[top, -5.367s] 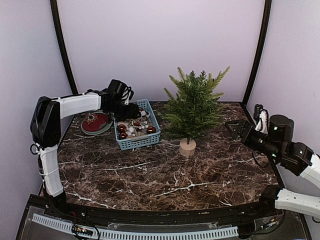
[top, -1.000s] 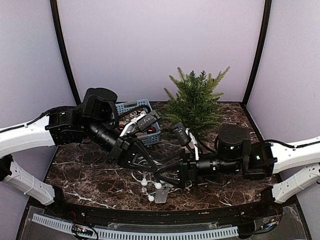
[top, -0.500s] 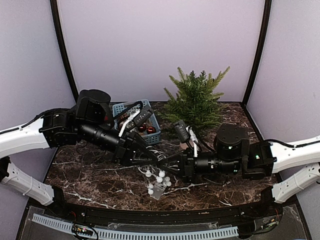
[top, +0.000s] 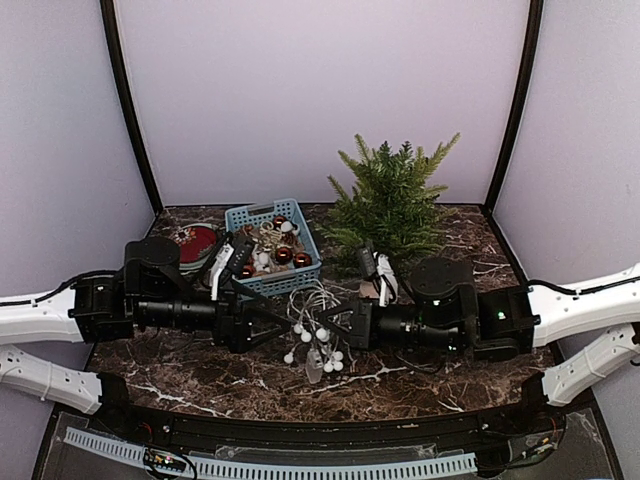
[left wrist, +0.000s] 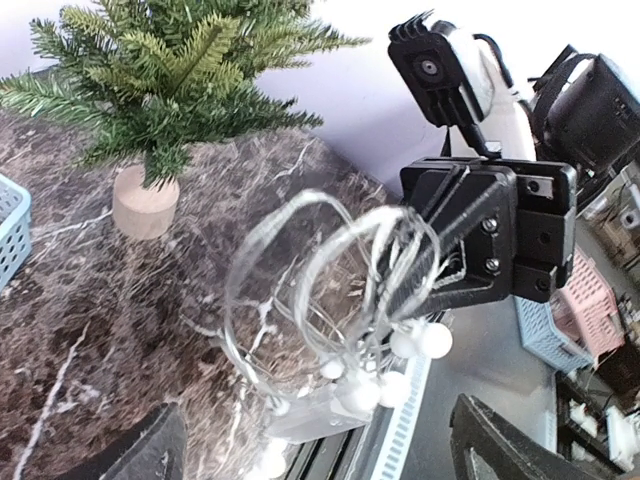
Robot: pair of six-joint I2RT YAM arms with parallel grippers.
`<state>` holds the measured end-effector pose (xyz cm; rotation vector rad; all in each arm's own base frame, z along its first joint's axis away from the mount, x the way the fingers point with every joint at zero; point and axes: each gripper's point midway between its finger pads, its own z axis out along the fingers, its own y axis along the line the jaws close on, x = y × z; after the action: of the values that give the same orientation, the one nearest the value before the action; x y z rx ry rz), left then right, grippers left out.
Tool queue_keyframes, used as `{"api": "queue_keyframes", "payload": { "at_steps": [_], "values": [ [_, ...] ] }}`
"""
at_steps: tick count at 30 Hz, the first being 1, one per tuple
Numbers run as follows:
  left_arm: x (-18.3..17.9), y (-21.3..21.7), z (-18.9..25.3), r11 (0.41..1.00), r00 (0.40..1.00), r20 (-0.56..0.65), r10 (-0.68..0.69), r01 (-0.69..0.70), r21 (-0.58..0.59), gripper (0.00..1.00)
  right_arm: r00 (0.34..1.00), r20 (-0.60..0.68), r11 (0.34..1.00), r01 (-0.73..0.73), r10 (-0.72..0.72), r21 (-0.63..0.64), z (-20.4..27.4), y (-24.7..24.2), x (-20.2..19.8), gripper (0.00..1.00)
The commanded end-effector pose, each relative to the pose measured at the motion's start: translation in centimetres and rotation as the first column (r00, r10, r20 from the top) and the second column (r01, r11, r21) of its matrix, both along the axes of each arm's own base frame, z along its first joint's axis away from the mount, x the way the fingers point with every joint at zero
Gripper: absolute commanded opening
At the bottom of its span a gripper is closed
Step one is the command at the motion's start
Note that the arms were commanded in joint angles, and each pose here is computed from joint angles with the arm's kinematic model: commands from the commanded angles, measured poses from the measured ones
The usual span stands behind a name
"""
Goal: Decorate the small christmas tree
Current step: Pass from the left arm to the right, then pass from the right arm to the left
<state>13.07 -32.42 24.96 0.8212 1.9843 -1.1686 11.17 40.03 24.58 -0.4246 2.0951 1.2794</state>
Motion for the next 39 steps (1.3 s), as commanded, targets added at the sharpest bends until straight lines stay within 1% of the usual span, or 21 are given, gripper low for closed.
{"api": "queue_keyframes", "payload": {
  "at_steps": [1,3,4,5,7,10,15,17,22,24,25,27,30,32,35,38,39],
  "values": [
    [-0.4,-0.5,2.3,0.981,1.0,-0.017,-0.01,0.007,-0.194,0.94,0.989,-0.077,0.979,0.138,-0.127,0.152,4.9,-0.4,1.4,0.0],
    [-0.9,-0.5,0.9,0.977,0.999,-0.034,-0.031,0.023,-0.21,0.93,0.986,-0.093,0.969,0.152,-0.135,0.198,6.0,-0.6,1.5,0.0],
    [-1.0,-0.7,1.3,0.969,0.999,-0.014,-0.044,0.039,-0.243,0.91,0.986,-0.098,0.963,0.157,-0.138,0.219,6.6,-0.6,1.5,0.0],
    [-1.4,-0.8,0.8,0.964,0.998,-0.003,-0.066,0.063,-0.258,0.9,0.985,-0.1,0.96,0.16,-0.14,0.23,7.0,-0.7,1.6,0.0],
    [-1.6,-1.0,0.1,0.96,0.996,0.019,-0.084,0.086,-0.268,0.88,0.985,-0.098,0.957,0.165,-0.146,0.238,7.6,-0.8,1.7,0.0],
    [-2.2,-1.7,-0.4,0.955,0.99,0.057,-0.131,0.142,-0.261,0.78,0.984,-0.09,0.957,0.169,-0.152,0.237,8.4,-0.8,1.8,0.0],
    [-2.5,-3.3,0.3,0.95,0.978,0.123,-0.168,0.194,-0.245,0.68,0.981,-0.101,0.952,0.186,-0.165,0.245,8.8,-1.0,2.0,0.0],
    [-2.3,-3.9,0.0,0.958,0.978,0.147,-0.15,0.181,-0.221,0.66,0.978,-0.112,0.947,0.201,-0.178,0.252,8.9,-1.1,2.1,0.0],
    [-1.2,-4.6,-0.5,0.983,0.975,0.221,-0.036,0.074,-0.165,0.64,0.971,-0.123,0.937,0.232,-0.206,0.263,9.3,-1.4,2.5,0.0],
    [-0.9,-4.9,-0.8,0.989,0.969,0.248,-0.003,0.039,-0.141,0.61,0.968,-0.126,0.933,0.242,-0.215,0.266,9.5,-1.6,2.7,0.0],
    [-0.4,-5.0,-1.3,0.993,0.964,0.263,0.025,0.007,-0.119,0.57,0.967,-0.128,0.931,0.249,-0.222,0.268,9.5,-1.7,2.8,0.0],
    [-0.5,-5.6,-1.7,0.996,0.957,0.287,0.039,-0.012,-0.093,0.53,0.964,-0.132,0.925,0.261,-0.233,0.274,9.7,-1.9,2.9,0.0],
    [-0.3,-6.4,-1.8,0.996,0.943,0.324,0.072,-0.052,-0.07,0.5,0.959,-0.133,0.918,0.278,-0.249,0.282,10.1,-2.2,3.2,0.0],
    [-0.1,-6.9,-2.1,0.995,0.931,0.352,0.097,-0.085,-0.05,0.5,0.957,-0.137,0.915,0.284,-0.255,0.287,10.2,-2.4,3.2,0.0],
    [0.7,-7.4,-2.7,0.986,0.908,0.386,0.162,-0.168,-0.02,0.54,0.955,-0.145,0.91,0.291,-0.259,0.296,10.3,-2.5,3.3,0.0],
    [1.4,-7.7,-2.7,0.975,0.886,0.414,0.208,-0.22,-0.018,0.6,0.954,-0.15,0.907,0.294,-0.259,0.301,10.4,-2.7,3.3,0.0],
    [1.5,-7.9,-2.7,0.971,0.878,0.424,0.223,-0.238,-0.018,0.61,0.954,-0.152,0.907,0.295,-0.26,0.302,10.4,-2.7,3.3,0.0]
  ]
}}
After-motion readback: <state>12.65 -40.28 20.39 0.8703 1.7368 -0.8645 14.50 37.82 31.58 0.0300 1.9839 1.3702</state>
